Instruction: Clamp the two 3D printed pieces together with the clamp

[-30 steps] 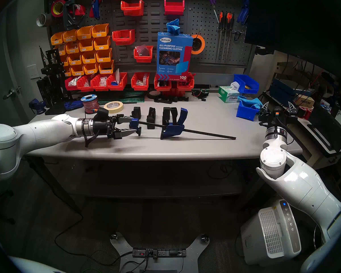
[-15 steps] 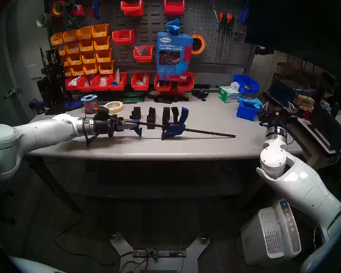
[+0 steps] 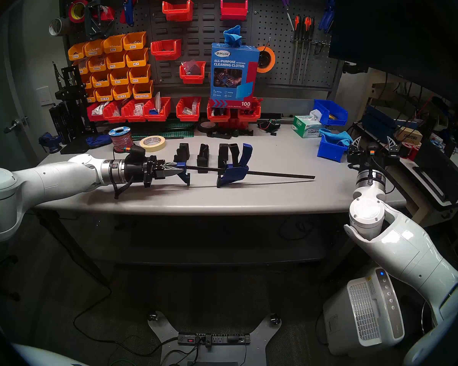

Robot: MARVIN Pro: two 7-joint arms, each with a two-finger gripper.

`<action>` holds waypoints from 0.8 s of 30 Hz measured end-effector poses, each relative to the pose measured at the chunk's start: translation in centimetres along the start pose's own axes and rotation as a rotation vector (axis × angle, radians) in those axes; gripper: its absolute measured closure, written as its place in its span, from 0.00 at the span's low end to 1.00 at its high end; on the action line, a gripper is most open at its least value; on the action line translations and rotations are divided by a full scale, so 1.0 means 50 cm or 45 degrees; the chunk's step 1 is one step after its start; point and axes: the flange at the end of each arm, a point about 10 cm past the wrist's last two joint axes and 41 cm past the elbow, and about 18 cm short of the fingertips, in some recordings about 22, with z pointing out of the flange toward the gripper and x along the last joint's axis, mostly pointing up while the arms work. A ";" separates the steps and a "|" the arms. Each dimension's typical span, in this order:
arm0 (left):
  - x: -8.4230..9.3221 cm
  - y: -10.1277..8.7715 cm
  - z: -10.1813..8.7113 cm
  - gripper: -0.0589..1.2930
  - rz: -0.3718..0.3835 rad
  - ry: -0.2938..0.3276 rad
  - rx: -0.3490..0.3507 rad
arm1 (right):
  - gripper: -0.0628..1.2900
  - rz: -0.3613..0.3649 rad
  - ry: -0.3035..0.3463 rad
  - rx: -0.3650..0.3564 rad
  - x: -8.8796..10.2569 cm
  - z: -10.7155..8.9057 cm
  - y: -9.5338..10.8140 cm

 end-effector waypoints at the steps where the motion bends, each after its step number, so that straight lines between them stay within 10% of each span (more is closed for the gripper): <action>1: 0.000 0.001 0.000 0.94 0.002 -0.001 -0.001 | 0.04 0.000 0.000 0.000 0.000 0.000 0.000; 24: 0.005 0.008 -0.003 0.94 0.012 -0.012 -0.026 | 0.04 0.012 0.112 0.068 0.048 0.024 -0.012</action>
